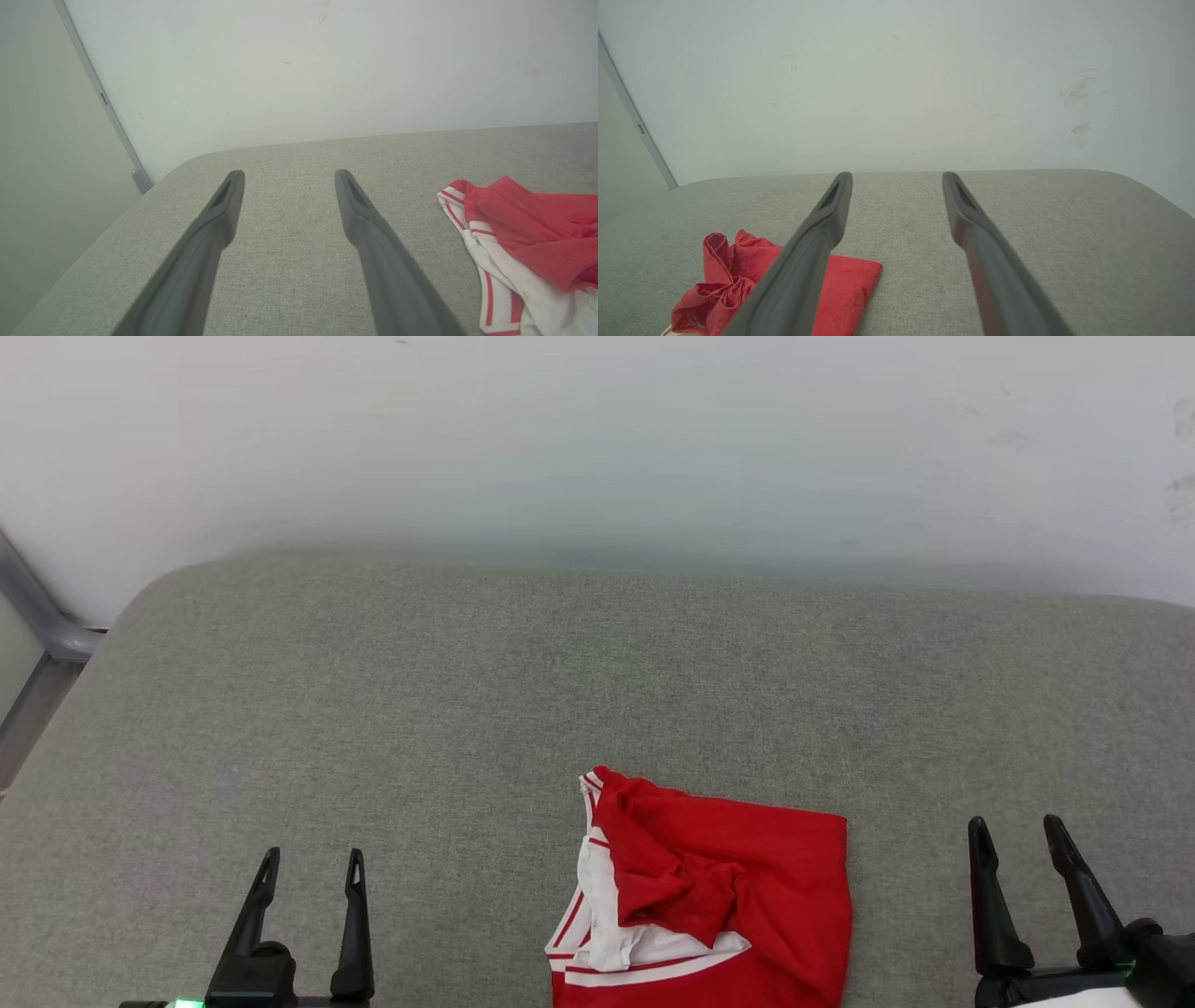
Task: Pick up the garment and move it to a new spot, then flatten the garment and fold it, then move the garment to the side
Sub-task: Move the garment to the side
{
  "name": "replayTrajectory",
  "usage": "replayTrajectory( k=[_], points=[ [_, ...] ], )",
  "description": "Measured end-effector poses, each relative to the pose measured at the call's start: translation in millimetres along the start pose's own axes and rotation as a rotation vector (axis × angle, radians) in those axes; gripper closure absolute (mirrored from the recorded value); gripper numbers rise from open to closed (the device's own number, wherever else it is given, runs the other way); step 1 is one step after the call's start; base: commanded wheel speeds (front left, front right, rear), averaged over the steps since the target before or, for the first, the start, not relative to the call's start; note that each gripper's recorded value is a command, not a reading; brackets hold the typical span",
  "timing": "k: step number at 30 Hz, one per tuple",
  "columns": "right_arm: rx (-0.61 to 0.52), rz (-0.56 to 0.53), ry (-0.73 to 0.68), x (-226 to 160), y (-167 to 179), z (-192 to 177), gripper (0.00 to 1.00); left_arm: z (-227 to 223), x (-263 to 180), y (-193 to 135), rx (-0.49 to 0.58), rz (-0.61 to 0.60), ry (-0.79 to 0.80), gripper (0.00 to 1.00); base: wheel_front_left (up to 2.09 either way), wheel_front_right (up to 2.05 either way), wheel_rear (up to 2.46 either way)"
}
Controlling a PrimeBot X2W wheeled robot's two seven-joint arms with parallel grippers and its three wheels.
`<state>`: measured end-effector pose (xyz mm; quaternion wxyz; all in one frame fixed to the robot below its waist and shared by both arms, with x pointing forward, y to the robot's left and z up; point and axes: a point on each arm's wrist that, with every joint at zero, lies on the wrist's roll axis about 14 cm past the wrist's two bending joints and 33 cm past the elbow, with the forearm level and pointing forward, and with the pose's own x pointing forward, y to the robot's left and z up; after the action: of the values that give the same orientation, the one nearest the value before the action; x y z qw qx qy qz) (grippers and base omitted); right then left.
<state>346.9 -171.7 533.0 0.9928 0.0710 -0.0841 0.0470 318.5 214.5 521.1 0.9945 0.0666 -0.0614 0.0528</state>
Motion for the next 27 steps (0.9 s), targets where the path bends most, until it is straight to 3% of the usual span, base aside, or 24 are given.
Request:
replayTrajectory(
  k=[6, 12, 16, 22, 27],
  points=[
    [-0.044, 0.019, -0.023, 7, 4, 7, 0.00, 0, 0, 0, -0.002, 0.001, 0.001, 0.00, 0.00, 0.00, 0.00],
    [-0.132, 0.077, -0.151, 43, 18, 45, 0.00, -2, 0, -1, -0.002, 0.000, 0.009, 0.00, 0.00, 0.00, 0.00],
    [-0.191, 0.149, -0.142, 74, 28, 61, 0.00, -5, 1, -1, -0.001, -0.002, 0.016, 0.00, 0.00, 0.00, 0.00],
    [-0.202, 0.246, 0.172, 98, 46, 20, 0.00, -8, 4, 0, 0.001, 0.000, 0.027, 0.00, 0.00, 0.00, 0.00],
    [-0.196, 0.303, 0.519, 83, 48, -38, 0.00, -9, 6, 0, -0.001, 0.002, 0.030, 0.00, 0.00, 0.00, 0.00]
  ],
)
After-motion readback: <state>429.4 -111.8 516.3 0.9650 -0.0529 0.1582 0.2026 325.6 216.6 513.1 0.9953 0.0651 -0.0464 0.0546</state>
